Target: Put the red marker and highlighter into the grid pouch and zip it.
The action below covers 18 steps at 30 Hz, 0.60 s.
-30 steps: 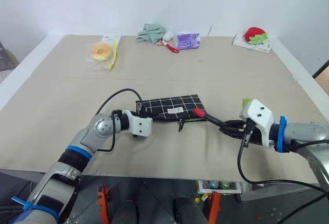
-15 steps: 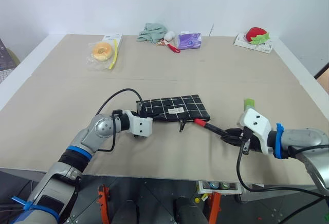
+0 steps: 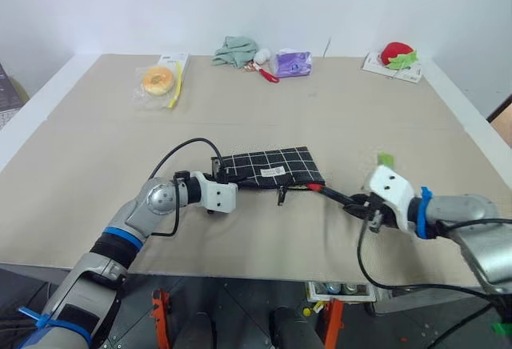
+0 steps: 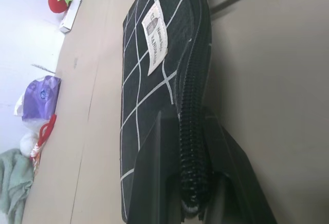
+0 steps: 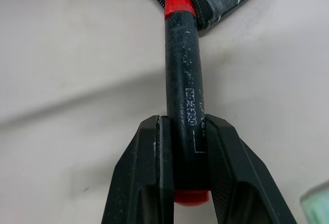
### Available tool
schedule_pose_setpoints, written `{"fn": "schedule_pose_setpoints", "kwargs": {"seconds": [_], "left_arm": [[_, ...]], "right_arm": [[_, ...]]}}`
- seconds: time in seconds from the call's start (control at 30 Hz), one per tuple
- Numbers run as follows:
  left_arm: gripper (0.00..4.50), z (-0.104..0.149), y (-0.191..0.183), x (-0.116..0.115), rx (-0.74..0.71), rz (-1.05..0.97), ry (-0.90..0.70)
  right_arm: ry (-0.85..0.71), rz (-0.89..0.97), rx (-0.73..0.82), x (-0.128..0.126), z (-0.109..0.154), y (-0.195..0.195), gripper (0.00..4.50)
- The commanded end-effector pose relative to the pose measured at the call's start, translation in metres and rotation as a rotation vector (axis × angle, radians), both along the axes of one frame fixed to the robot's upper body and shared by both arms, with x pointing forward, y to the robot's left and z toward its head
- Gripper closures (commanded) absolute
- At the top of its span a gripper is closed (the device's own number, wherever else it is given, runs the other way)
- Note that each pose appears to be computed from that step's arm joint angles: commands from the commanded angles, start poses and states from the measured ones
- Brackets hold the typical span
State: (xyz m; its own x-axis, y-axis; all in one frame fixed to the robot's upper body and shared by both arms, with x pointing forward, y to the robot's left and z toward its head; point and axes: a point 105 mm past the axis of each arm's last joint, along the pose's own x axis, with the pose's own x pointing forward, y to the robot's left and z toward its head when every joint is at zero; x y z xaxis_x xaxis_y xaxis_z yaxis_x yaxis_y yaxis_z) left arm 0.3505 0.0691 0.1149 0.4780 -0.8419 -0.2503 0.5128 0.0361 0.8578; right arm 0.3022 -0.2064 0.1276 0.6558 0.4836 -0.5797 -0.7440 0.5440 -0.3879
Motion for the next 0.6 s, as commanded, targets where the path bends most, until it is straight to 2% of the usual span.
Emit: {"fn": "schedule_pose_setpoints", "kwargs": {"seconds": [0.03, 0.33, 0.6], "left_arm": [[4.50, 0.003, -0.019, -0.013, -0.071, -0.073, 0.043], [4.50, 0.013, -0.028, -0.017, -0.115, -0.102, 0.062], [4.50, 0.013, -0.024, -0.014, -0.122, -0.074, 0.075]], "right_arm": [[-0.099, 0.110, -0.029, 0.012, 0.016, 0.034, 3.93], [-0.223, 0.316, -0.069, 0.029, 0.027, 0.105, 3.93], [-0.228, 0.319, -0.080, 0.029, 0.030, 0.097, 3.93]]}}
